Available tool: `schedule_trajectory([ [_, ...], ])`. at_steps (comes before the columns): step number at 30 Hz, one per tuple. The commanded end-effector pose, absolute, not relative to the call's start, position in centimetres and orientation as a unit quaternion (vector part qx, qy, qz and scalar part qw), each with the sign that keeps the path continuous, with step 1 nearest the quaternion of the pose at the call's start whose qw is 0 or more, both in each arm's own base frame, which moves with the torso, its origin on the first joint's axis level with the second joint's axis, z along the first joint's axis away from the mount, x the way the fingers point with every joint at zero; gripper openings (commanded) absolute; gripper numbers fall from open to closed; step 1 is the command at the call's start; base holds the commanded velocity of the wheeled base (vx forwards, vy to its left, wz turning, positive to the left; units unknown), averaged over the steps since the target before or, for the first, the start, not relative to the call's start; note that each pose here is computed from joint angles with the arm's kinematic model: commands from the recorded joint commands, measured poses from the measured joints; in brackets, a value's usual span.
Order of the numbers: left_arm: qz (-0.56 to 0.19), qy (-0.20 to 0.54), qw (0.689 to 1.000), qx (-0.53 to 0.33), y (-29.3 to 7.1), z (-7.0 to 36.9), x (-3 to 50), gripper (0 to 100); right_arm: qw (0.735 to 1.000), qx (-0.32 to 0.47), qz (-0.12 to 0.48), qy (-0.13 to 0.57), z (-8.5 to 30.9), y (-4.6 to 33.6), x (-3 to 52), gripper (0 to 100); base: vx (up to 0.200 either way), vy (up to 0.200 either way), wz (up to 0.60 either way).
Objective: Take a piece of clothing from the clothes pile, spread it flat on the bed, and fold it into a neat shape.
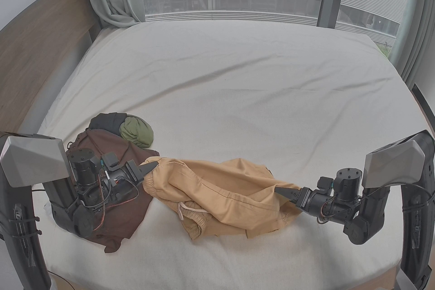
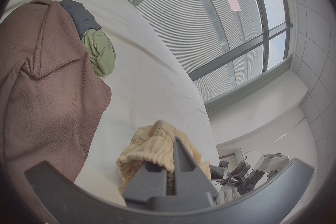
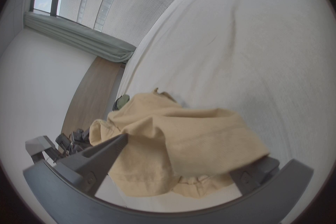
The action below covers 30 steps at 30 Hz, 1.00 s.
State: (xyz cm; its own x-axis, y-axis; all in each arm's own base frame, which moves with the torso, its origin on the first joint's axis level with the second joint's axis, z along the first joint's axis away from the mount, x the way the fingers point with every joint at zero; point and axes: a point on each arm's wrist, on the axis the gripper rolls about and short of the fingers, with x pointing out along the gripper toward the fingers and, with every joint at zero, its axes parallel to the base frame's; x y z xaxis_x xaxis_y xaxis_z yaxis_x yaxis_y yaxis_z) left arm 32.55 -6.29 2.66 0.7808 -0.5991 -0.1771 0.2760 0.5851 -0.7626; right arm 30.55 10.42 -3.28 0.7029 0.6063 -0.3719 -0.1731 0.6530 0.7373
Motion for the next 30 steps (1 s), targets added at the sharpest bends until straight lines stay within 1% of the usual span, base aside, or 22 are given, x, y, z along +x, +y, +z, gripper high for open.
schedule_trajectory([
  [1, -0.255, 0.212, 0.864, -0.378, -6.4, 2.8, 32.5, 0, 0.85, 0.337, 0.236, 0.328, -3.7, 11.0, 29.7, 100, 0.0, 0.0, 0.0],
  [10, -0.255, 0.21, 0.865, -0.378, -6.3, 2.9, 32.6, 0, 0.838, 0.329, 0.257, 0.352, -4.6, 12.6, 28.9, 100, 0.0, 0.0, 0.0],
  [17, -0.255, 0.209, 0.865, -0.378, -6.3, 2.9, 32.6, 0, 0.815, 0.326, 0.289, 0.382, -4.5, 12.9, 27.4, 100, 0.0, 0.0, 0.0],
  [25, -0.256, 0.209, 0.865, -0.378, -6.4, 2.9, 32.6, 0, 0.828, 0.312, 0.287, 0.368, -4.2, 12.5, 27.6, 100, 0.0, 0.0, 0.0],
  [26, -0.256, 0.209, 0.865, -0.378, -6.4, 2.9, 32.6, 0, 0.829, 0.309, 0.287, 0.368, -4.2, 12.4, 27.6, 0, 0.0, 0.0, 0.0],
  [30, -0.256, 0.209, 0.865, -0.378, -6.3, 2.9, 32.6, 0, 0.834, 0.291, 0.292, 0.365, -4.3, 12.3, 27.4, 0, 0.0, 0.0, 0.0],
])
